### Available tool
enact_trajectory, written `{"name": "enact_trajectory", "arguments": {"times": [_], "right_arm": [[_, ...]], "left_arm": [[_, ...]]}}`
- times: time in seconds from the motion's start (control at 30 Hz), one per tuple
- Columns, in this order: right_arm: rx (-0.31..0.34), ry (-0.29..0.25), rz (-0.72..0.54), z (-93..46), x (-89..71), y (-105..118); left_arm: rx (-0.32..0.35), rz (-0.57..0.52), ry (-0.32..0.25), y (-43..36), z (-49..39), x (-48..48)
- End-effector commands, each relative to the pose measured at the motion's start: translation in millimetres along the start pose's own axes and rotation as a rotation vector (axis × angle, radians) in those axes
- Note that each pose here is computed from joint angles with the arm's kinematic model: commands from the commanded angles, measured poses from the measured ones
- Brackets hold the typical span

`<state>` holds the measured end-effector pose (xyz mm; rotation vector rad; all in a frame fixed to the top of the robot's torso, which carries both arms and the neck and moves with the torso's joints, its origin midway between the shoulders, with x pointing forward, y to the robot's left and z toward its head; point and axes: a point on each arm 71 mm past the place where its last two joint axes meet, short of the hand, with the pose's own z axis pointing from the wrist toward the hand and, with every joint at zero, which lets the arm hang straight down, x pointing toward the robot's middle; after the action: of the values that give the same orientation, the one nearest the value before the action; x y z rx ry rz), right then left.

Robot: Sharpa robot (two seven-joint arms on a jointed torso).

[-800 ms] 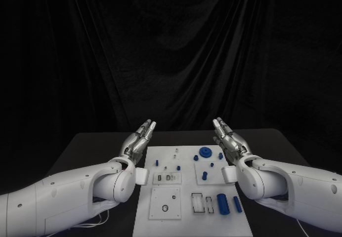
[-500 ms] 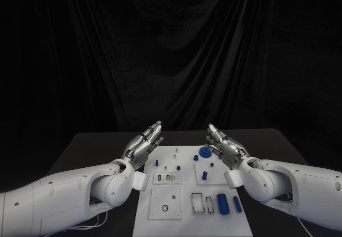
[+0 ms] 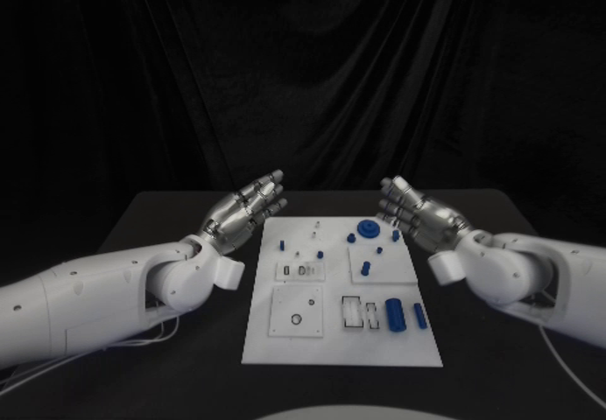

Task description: Assemble the parts on the task board

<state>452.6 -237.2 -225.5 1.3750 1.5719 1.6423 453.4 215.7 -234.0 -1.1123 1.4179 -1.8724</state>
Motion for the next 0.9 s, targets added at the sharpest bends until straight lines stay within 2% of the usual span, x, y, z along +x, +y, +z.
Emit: {"name": "enact_trajectory", "arguments": {"times": [0.03, 0.27, 0.37, 0.47, 0.57, 0.73, 0.9], "right_arm": [[0.001, 0.026, -0.007, 0.5, 5.3, 8], [0.004, 0.031, -0.144, -2.4, 4.6, 40], [0.011, 0.038, -0.236, -2.2, 4.2, 52], [0.017, 0.038, -0.326, -3.3, 2.8, 62], [0.034, 0.029, -0.467, -4.5, 0.7, 74], [0.064, 0.005, -0.713, -1.7, 1.0, 89], [0.08, -0.025, -1.103, 4.4, 4.8, 103]], "left_arm": [[0.112, 0.019, 0.085, -7.4, -0.4, 11.1], [0.125, 0.025, 0.066, -17.0, -13.7, 7.1], [0.134, 0.036, 0.05, -24.4, -20.5, 1.6], [0.145, 0.049, 0.039, -32.5, -22.8, -3.0], [0.159, 0.068, 0.028, -42.4, -23.2, -7.7], [0.174, 0.081, 0.02, -53.0, -26.0, -11.1], [0.189, 0.085, 0.022, -62.2, -28.4, -10.0]]}}
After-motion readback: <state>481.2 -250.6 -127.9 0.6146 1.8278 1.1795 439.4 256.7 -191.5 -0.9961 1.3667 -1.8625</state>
